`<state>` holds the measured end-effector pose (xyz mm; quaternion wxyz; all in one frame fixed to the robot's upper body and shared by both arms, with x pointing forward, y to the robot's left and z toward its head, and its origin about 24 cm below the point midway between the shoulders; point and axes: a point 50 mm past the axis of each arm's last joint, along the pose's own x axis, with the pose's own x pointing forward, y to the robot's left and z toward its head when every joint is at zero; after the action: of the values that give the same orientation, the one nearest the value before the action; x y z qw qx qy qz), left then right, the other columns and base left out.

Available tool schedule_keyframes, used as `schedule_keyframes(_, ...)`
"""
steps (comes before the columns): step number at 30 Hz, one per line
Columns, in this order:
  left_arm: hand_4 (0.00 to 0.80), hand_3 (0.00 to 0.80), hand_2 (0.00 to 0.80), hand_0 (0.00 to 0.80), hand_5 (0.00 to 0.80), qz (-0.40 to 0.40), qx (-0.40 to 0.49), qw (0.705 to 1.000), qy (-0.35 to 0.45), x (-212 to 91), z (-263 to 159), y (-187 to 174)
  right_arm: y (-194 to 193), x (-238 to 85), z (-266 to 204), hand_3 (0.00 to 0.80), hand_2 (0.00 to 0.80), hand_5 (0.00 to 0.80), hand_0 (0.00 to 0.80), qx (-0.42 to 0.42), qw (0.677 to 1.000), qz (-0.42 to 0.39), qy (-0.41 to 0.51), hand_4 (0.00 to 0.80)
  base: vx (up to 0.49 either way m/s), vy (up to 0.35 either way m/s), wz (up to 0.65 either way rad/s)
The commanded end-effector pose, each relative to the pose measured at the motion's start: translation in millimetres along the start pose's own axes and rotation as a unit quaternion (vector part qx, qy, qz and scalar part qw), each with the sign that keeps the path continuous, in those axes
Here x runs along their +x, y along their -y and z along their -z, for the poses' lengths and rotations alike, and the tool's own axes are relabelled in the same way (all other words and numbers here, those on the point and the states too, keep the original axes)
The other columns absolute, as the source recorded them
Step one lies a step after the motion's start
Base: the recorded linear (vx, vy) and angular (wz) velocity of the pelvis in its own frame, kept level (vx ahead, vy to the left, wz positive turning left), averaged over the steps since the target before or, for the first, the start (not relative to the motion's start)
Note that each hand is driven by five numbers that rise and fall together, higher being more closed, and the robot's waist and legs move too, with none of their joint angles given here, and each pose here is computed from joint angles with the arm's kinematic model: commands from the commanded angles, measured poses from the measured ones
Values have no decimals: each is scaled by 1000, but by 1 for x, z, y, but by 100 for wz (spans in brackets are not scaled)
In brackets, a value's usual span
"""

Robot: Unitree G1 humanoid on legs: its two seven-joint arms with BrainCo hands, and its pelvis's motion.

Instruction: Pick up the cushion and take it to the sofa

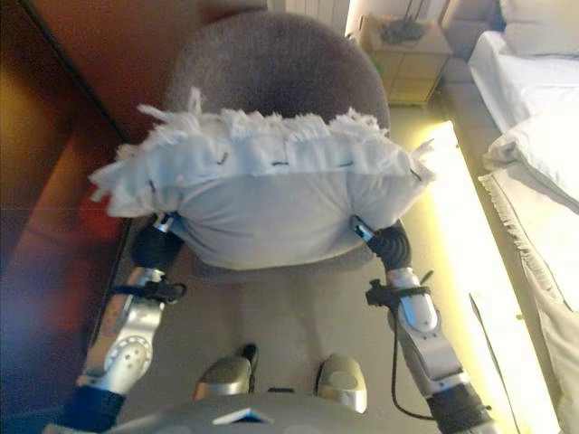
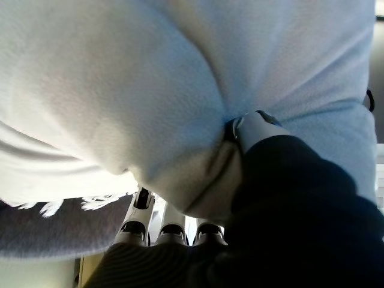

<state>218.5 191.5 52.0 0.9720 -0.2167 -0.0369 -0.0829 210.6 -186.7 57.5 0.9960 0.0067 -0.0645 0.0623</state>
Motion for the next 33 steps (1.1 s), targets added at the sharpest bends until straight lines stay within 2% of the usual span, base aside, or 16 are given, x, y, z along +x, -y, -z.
schedule_keyframes(1,800,800,800,800,800,115,8,988,106,20,-38,38,-16,12,-41,800,800,800,800,31,989,-60,128,800,512,-188,34)
schedule_keyframes(13,800,800,800,800,800,84,-26,989,121,23,-27,51,-8,18,-42,800,800,800,800,-18,990,-85,112,800,412,-209,24)
schedule_keyframes(17,800,800,800,800,800,89,-18,989,116,22,-25,51,-8,19,-45,800,800,800,800,-5,990,-78,119,800,250,-92,-17)
schedule_keyframes(19,800,800,800,800,800,89,-17,989,113,12,-27,40,-9,16,-44,800,800,800,800,-2,990,-80,116,800,393,73,-27)
schedule_keyframes(24,800,800,800,800,800,96,-25,990,103,5,-23,39,-12,14,-36,800,800,800,800,-1,992,-74,105,800,410,117,-6)
schedule_keyframes(28,800,800,800,800,800,94,-26,989,111,8,-27,38,-14,16,-40,800,800,800,800,-6,991,-84,105,800,418,167,-36)
schedule_keyframes(33,800,800,800,800,800,91,-1,991,102,12,-33,30,-15,12,-40,800,800,800,800,15,992,-59,107,800,480,143,-16)
